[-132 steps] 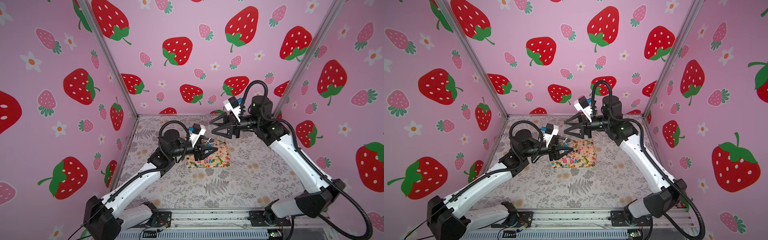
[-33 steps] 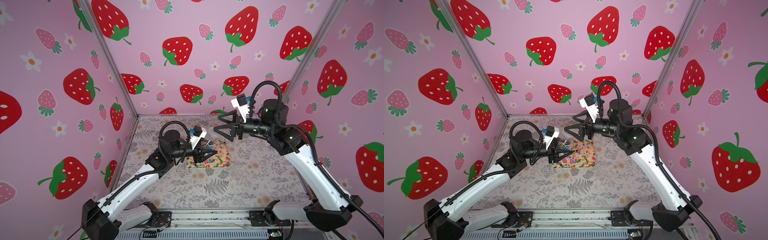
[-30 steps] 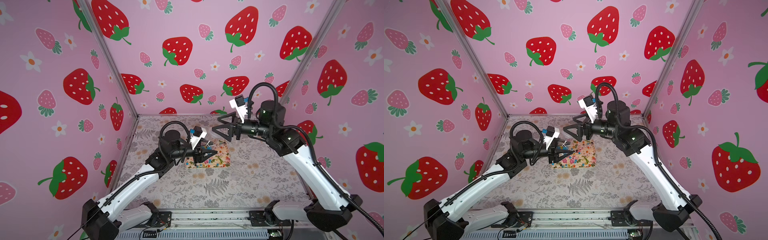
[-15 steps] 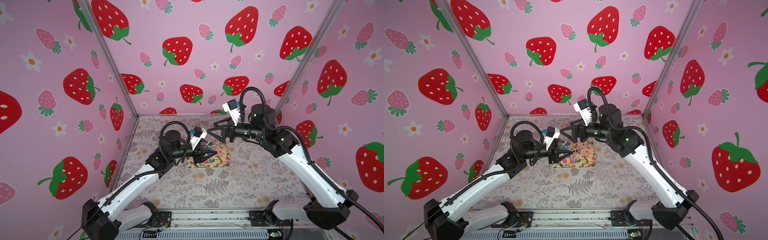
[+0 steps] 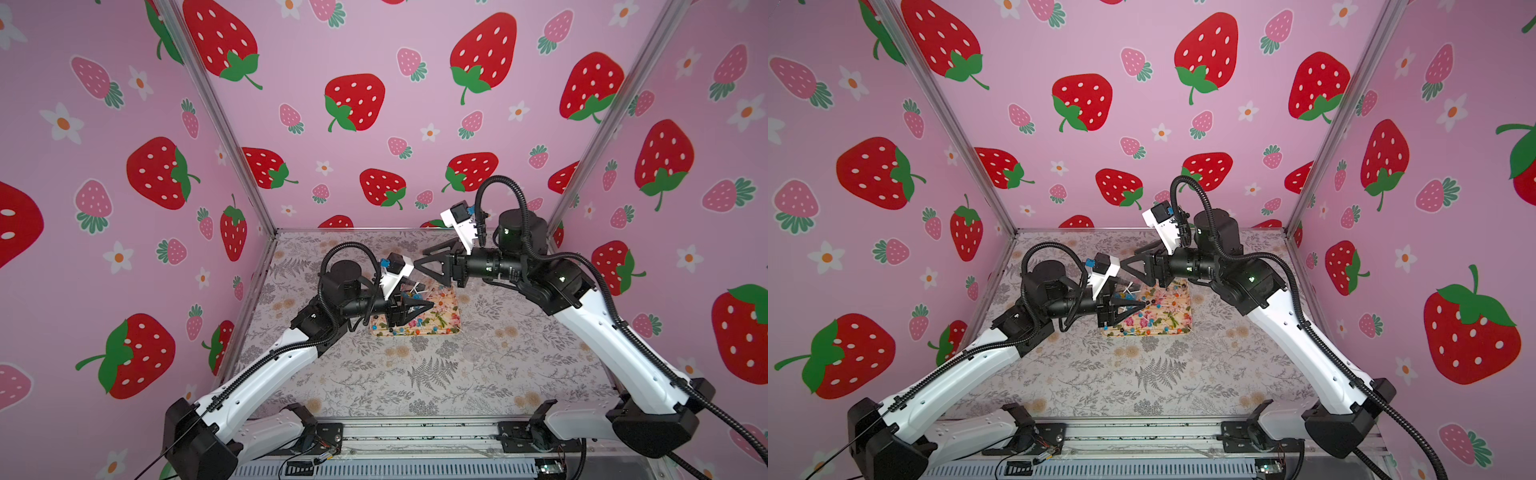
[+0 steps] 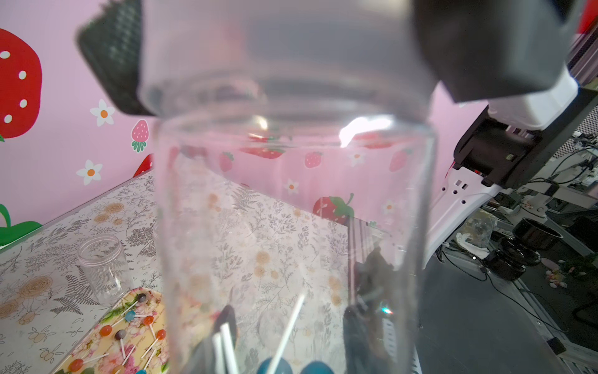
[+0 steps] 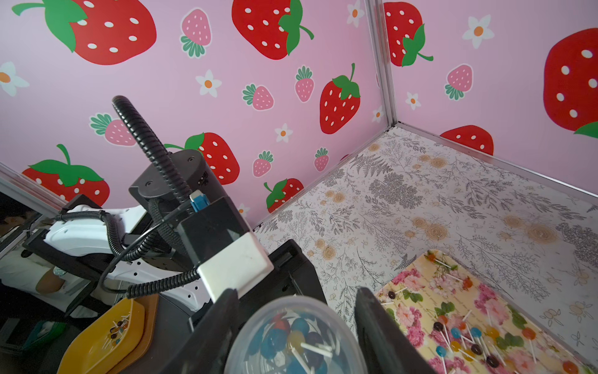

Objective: Pour the candies out of the jar
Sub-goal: Unscrew the lid from the jar.

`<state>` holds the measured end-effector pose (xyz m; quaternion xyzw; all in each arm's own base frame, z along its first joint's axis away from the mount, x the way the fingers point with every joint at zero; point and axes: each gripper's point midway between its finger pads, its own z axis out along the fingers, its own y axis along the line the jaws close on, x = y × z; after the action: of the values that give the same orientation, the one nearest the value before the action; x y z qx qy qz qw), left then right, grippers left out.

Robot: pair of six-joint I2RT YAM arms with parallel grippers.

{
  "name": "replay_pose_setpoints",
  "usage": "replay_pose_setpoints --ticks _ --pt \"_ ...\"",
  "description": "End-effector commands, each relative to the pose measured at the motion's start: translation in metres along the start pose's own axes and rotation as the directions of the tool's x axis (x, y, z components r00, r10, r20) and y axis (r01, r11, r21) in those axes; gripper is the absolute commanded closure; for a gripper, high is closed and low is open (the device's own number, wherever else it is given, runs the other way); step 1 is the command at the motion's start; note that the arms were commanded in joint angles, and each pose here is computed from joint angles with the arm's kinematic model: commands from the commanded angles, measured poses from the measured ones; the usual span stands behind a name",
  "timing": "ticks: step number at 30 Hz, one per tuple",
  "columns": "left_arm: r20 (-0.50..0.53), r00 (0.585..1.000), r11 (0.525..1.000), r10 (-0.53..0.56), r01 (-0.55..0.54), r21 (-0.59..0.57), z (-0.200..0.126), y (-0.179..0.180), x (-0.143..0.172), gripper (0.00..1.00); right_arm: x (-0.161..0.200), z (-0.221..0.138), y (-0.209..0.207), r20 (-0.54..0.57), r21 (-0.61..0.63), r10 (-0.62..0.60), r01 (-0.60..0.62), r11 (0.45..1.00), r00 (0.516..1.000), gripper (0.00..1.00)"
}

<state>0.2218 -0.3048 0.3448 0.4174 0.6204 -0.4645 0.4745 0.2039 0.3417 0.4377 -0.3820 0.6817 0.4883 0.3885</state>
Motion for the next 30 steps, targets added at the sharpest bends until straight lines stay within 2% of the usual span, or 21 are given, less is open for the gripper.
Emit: replay_pose_setpoints --ticks 1,3,7,10,12,17,20,22,25,27,30 --pt "0.049 0.997 0.996 0.055 -0.058 0.068 -0.005 -0.018 -0.018 0.58 -0.005 0.004 0.018 0.014 -0.159 -0.143 0.144 0.977 0.99 0.51" --pt "0.041 0.998 0.995 0.051 -0.055 0.088 -0.005 -0.021 -0.018 0.58 -0.012 0.001 0.031 0.044 -0.247 -0.236 0.239 0.939 0.971 0.51" --pt "0.036 0.998 0.993 0.052 -0.055 0.105 -0.006 -0.025 -0.017 0.58 -0.014 -0.011 0.055 0.134 -0.368 -0.444 0.461 0.808 0.886 0.49" --pt "0.036 0.998 0.992 0.053 -0.057 0.11 -0.007 -0.026 -0.018 0.58 -0.018 -0.015 0.057 0.163 -0.39 -0.5 0.521 0.759 0.85 0.51" --pt "0.035 0.998 0.992 0.053 -0.057 0.112 -0.006 -0.026 -0.018 0.58 -0.018 -0.015 0.058 0.157 -0.4 -0.514 0.53 0.748 0.843 0.51" --pt "0.035 0.998 0.992 0.054 -0.058 0.11 -0.006 -0.025 -0.018 0.58 -0.014 -0.011 0.054 0.125 -0.413 -0.495 0.499 0.762 0.86 0.49" --pt "0.037 0.998 0.993 0.055 -0.059 0.103 -0.005 -0.024 -0.018 0.58 -0.01 -0.01 0.051 0.111 -0.407 -0.483 0.483 0.775 0.869 0.43" --pt "0.037 0.998 0.993 0.056 -0.059 0.099 -0.005 -0.023 -0.018 0.58 -0.01 -0.011 0.05 0.11 -0.388 -0.485 0.486 0.783 0.868 0.25" --pt "0.039 0.998 0.995 0.055 -0.058 0.087 -0.006 -0.022 -0.017 0.58 -0.02 -0.019 0.053 0.132 -0.331 -0.489 0.503 0.798 0.862 0.08" --pt "0.041 0.998 0.995 0.056 -0.059 0.08 -0.006 -0.02 -0.016 0.58 -0.034 -0.025 0.051 0.135 -0.253 -0.472 0.491 0.834 0.871 0.04" --pt "0.045 0.997 0.995 0.061 -0.064 0.072 -0.006 -0.019 -0.017 0.58 -0.051 -0.033 0.044 0.134 -0.144 -0.391 0.408 0.901 0.91 0.03"
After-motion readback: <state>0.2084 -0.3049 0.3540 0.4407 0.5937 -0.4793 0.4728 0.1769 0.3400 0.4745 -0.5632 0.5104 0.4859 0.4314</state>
